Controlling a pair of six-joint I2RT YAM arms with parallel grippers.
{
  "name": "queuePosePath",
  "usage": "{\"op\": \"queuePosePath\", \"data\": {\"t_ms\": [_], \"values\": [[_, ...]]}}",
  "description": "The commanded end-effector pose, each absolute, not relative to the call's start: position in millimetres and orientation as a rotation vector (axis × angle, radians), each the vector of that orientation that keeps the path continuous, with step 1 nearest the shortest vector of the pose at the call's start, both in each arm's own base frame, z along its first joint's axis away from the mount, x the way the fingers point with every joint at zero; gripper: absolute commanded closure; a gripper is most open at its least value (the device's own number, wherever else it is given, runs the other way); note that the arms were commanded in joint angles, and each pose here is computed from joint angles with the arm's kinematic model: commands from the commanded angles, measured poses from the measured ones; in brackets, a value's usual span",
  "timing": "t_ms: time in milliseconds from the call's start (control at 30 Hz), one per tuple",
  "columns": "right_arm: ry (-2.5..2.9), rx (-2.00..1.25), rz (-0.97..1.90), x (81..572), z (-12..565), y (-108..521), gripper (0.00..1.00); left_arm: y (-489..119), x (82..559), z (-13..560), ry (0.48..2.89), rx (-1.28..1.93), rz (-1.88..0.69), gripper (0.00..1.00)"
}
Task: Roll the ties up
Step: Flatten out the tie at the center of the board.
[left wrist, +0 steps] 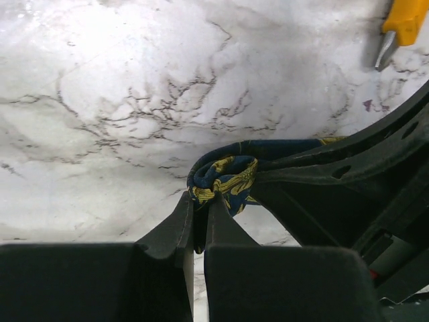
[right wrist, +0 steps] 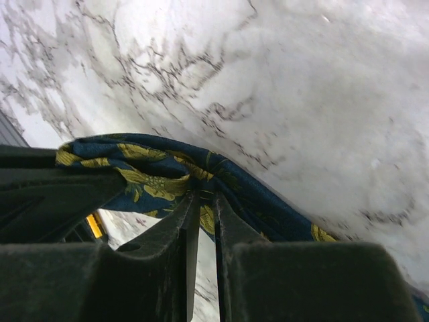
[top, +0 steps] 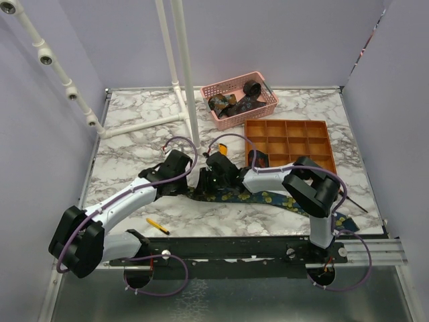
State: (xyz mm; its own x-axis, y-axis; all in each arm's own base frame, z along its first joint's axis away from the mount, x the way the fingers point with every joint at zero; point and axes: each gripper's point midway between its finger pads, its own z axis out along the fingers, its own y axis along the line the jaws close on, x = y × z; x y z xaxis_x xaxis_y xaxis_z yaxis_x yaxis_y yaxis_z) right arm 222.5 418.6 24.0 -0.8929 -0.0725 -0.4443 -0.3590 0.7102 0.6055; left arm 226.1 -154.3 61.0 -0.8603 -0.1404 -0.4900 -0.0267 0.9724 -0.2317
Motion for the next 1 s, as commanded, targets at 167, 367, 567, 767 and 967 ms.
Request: {"op": "queuePosePath", "data": {"t_ms": [167, 367, 567, 767, 967], "values": [[2.657, -0.378, 1.022, 210.5, -7.8, 437.6, 0.82, -131.3, 223.7, 65.8, 2.564, -0.132, -0.018, 1.00], [2.675, -0.385, 1.039, 205.1, -13.0, 449.1, 0.82, -115.2, 229.0, 64.1, 2.531, -0.159, 0.155, 1.00], [2.619, -0.329, 0.870, 220.2, 9.3, 407.6, 0.71, -104.5, 228.9, 61.6, 2.505, -0.186, 0.222, 1.00], [2.549, -0.338, 0.712, 228.4, 39.9, 361.4, 0.60, -100.7, 225.7, 59.2, 2.503, -0.193, 0.231, 1.00], [2.482, -0.436, 0.471, 246.4, 41.0, 331.7, 0.56, -104.9, 225.4, 55.7, 2.508, -0.201, 0.197, 1.00]]}}
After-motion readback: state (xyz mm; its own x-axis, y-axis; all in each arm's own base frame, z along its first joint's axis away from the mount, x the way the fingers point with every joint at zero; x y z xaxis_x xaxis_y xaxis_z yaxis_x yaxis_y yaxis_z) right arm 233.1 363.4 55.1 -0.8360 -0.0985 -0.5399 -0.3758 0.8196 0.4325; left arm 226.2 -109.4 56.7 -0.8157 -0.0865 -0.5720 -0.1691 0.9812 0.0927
